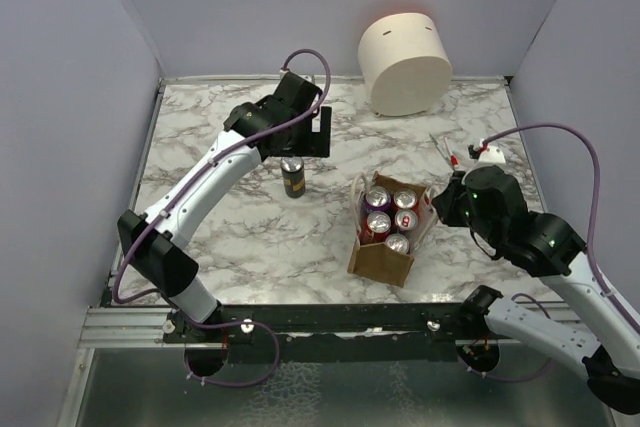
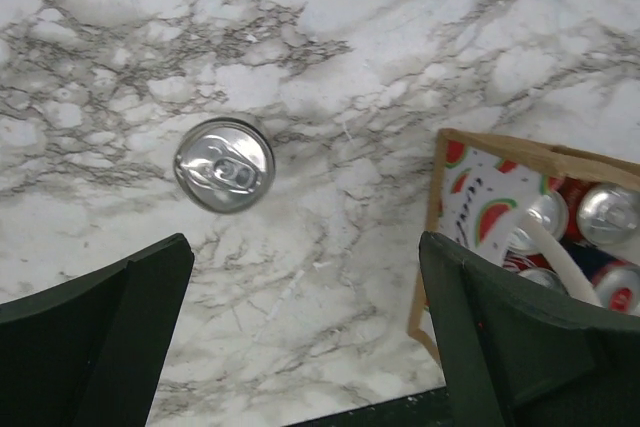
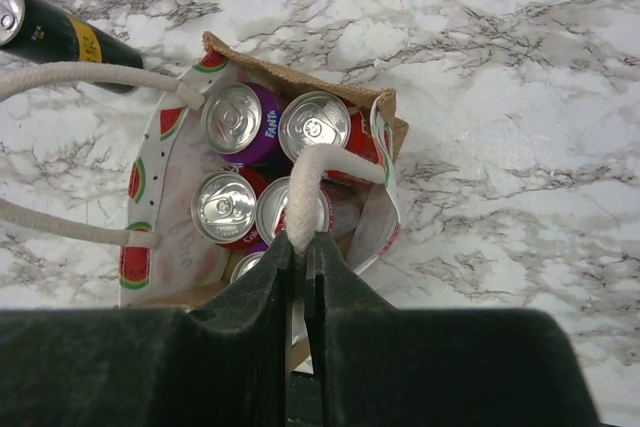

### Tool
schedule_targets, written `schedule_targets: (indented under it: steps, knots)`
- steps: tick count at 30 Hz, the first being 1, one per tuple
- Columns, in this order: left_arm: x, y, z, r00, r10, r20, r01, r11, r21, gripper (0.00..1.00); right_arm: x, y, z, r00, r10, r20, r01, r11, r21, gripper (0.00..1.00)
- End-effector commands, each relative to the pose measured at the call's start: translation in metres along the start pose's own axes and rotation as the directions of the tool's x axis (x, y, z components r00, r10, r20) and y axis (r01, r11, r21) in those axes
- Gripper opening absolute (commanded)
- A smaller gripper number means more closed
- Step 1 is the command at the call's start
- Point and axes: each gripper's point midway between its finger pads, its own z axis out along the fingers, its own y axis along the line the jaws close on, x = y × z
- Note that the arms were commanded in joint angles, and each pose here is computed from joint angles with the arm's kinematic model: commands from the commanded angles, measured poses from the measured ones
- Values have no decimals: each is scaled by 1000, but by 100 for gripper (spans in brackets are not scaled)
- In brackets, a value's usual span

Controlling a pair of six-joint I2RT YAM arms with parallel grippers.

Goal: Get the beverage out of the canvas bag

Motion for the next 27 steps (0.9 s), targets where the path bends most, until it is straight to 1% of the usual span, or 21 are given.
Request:
schedule_targets:
  steps: [1,4,7,9,12,14,15,17,20,23,27]
  knots:
    - [1,-58,-58,995,-101,-7,100,962,252,99,-6,6,-15,1000,-3,24,4,998,-69,7]
    - [8,-100,-82,993,-116,10,106,939,326,99,-6,2,-26,999,16,35,-13,996,-85,7]
    - [18,-136,-100,989,-135,56,107,931,349,99,-4,2,-37,999,41,35,-36,993,-115,7]
    - [32,-158,-108,986,-148,79,110,925,365,99,0,2,-41,998,52,31,-47,989,-138,7]
    - [55,-188,-114,987,-127,98,79,915,396,99,7,-1,-46,998,57,25,-52,987,-155,7]
    - [63,-207,-118,988,-83,130,24,913,406,99,10,0,-48,998,55,3,-54,986,-161,7]
    - [68,-217,-115,987,-28,158,-36,920,390,99,13,1,-48,999,50,-8,-51,985,-167,7]
    - [76,-231,-114,981,40,189,-109,922,372,99,19,3,-43,999,48,-26,-52,984,-173,5]
    - [97,-246,-87,983,109,145,-154,924,349,98,26,-6,-35,992,118,-48,-122,988,-98,5]
    - [113,-255,-69,974,181,138,-219,907,359,96,28,-14,-30,984,177,-36,-178,983,-34,5]
    - [120,-248,-52,955,263,135,-293,901,320,91,27,-21,-32,971,238,-21,-238,971,2,4]
